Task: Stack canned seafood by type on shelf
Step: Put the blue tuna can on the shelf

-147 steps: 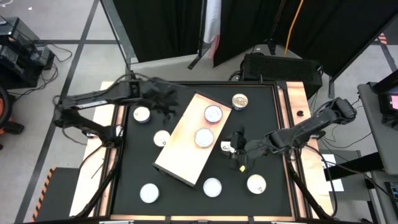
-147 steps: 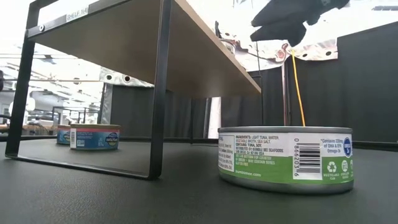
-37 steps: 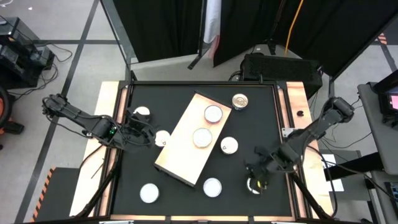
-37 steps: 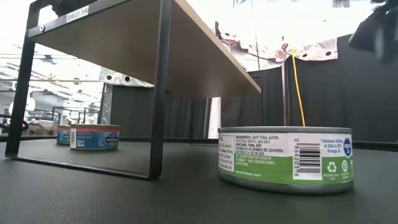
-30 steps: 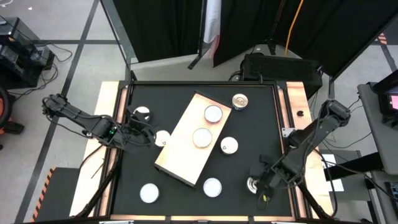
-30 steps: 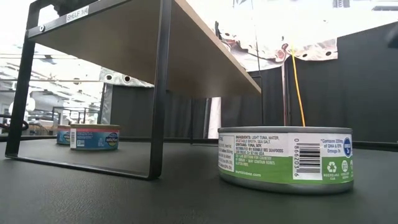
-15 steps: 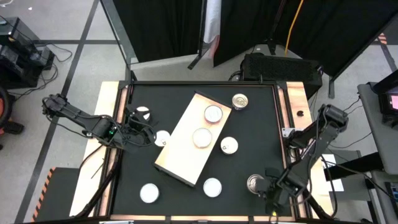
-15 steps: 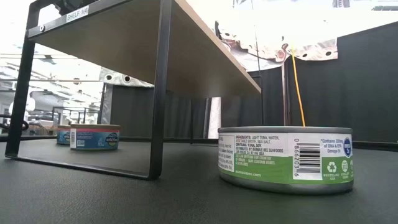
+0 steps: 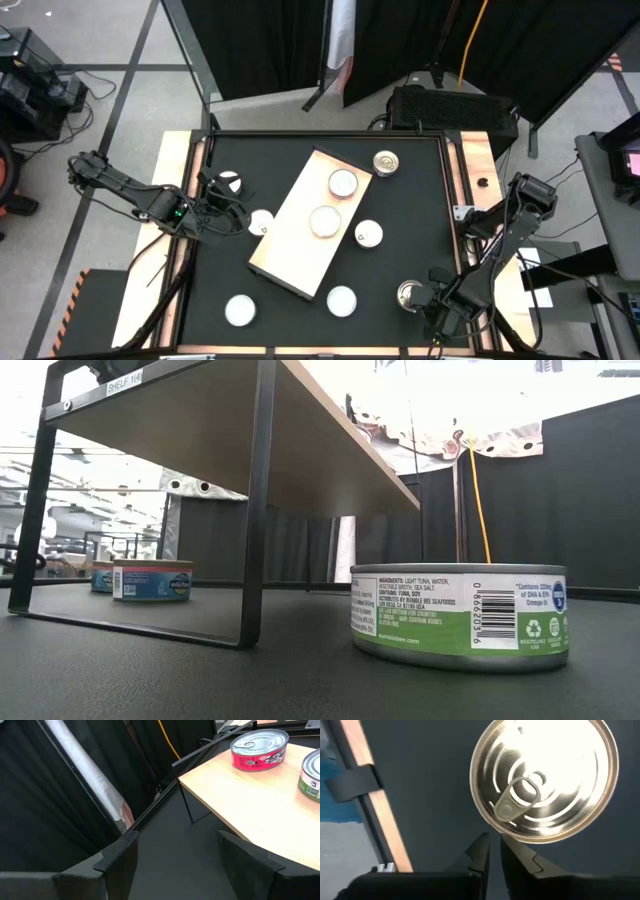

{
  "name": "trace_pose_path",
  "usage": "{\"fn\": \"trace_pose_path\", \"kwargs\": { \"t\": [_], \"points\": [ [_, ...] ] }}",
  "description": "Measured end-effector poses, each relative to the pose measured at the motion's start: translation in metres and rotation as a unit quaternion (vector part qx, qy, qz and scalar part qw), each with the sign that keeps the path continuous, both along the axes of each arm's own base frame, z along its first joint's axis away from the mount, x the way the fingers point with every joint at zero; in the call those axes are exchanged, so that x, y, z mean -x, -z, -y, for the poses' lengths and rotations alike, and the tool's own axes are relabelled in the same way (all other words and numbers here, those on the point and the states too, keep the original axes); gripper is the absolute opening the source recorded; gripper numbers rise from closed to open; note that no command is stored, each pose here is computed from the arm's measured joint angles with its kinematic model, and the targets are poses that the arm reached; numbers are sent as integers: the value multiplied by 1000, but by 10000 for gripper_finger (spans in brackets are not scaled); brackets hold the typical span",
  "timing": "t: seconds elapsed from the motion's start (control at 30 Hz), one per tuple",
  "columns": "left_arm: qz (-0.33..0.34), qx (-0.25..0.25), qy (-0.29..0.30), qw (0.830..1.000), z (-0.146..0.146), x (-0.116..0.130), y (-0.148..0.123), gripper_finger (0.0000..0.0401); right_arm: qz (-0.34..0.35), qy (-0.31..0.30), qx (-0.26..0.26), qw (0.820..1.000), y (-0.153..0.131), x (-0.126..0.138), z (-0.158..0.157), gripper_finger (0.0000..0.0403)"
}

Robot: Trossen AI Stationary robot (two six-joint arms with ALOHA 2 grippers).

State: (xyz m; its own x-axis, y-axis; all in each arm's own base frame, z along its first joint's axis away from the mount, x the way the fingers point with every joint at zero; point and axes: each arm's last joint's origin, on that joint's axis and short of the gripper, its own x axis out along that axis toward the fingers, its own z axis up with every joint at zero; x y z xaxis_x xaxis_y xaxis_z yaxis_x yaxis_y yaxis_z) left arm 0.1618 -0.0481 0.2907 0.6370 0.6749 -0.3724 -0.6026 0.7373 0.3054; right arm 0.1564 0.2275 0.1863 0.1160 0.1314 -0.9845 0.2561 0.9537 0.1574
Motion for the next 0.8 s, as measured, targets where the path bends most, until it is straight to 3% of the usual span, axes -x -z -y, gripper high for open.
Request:
{"fn": "trace_pose_path", "kwargs": {
  "t": [0.33, 0.5, 0.8],
  "points": [
    [0, 0, 0, 1000, 0, 0, 0, 269, -14, 3, -7, 1000, 12, -3, -7, 9],
    [0, 0, 0, 1000, 0, 0, 0, 269, -7, 18, -20, 1000, -5, -2, -13, 8],
    [0, 0, 0, 1000, 0, 0, 0, 269, 17, 37, 48, 998, -13, 1, -10, 8]
  ]
}}
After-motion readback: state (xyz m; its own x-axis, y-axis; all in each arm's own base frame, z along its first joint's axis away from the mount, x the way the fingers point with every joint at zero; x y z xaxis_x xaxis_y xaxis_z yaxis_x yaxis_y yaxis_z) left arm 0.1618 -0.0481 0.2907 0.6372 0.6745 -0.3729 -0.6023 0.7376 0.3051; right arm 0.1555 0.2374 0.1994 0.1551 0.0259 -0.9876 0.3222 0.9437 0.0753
